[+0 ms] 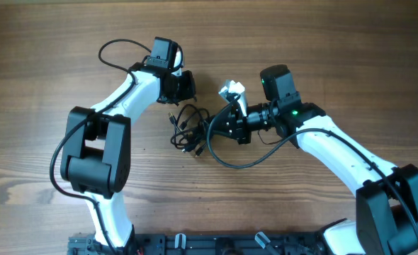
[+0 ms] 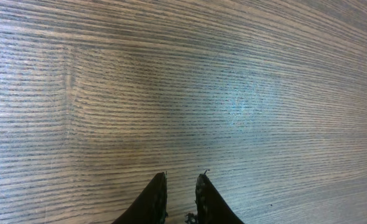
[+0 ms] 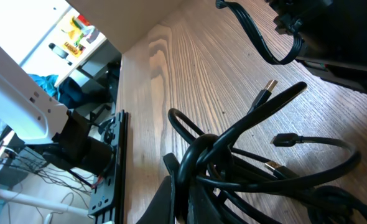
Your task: Untangle cables
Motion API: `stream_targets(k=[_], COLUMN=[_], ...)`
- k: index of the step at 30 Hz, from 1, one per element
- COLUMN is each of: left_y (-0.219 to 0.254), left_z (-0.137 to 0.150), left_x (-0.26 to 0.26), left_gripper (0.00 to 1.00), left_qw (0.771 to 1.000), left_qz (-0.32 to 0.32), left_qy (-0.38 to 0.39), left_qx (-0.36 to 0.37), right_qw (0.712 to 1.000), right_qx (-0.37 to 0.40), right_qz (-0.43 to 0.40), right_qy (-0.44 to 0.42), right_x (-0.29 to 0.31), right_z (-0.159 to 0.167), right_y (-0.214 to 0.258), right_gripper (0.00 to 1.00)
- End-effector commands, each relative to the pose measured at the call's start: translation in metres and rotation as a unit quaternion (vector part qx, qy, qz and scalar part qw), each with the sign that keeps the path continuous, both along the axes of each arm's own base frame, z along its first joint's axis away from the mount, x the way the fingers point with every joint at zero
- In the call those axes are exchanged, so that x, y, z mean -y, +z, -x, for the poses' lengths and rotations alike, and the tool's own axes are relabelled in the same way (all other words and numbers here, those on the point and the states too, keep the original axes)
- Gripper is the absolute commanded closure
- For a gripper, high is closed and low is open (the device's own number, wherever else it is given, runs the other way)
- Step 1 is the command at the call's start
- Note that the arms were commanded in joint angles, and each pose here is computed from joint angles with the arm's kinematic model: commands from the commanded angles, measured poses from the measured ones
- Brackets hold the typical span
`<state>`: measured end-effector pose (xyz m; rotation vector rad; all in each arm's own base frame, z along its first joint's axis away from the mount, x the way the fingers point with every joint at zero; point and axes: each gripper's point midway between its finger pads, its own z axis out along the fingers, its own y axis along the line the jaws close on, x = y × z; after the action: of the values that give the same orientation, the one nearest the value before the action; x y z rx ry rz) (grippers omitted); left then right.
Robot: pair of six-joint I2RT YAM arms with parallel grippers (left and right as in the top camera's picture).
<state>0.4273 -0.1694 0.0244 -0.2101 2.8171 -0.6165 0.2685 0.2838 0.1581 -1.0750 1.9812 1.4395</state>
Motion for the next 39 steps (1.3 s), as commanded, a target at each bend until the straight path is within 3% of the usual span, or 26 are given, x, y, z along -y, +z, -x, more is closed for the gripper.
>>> stream_targets(k=[1, 17, 31, 34, 39], left_y=[-0.006, -0.006, -0.006, -0.006, -0.006], left_z=[0.001, 0.001, 0.001, 0.001, 0.001], left_x=[-0.004, -0.006, -0.006, -0.006, -0.006], left_gripper=[0.82, 0.80, 0.79, 0.79, 0.79], left_qw=[1.000, 1.000, 1.000, 1.000, 1.000], left_qz=[-0.006, -0.009, -0.009, -0.009, -0.009], left_qy=[0.005, 0.007, 0.007, 0.007, 0.007], left_qx=[-0.005, -0.004, -0.004, -0.004, -0.004], right_qw=[0.999, 0.996, 0.998, 0.999, 0.999], right_qx=[0.017, 0.045, 0.038, 0.013, 0.006], right_qz=[-0.025, -0.036, -0.009, 0.028, 0.028], right_qy=[0.029, 0.069, 0.046, -0.006, -0.015], right_x=[-0.005, -0.002, 0.000, 0.002, 0.001], right_z=[0.004, 0.019, 0.012, -0.004, -0.007], right_y=[0.011, 0.008, 0.000, -0.009, -0.008], right_gripper=[0.96, 0.96, 0.96, 0.96, 0.96])
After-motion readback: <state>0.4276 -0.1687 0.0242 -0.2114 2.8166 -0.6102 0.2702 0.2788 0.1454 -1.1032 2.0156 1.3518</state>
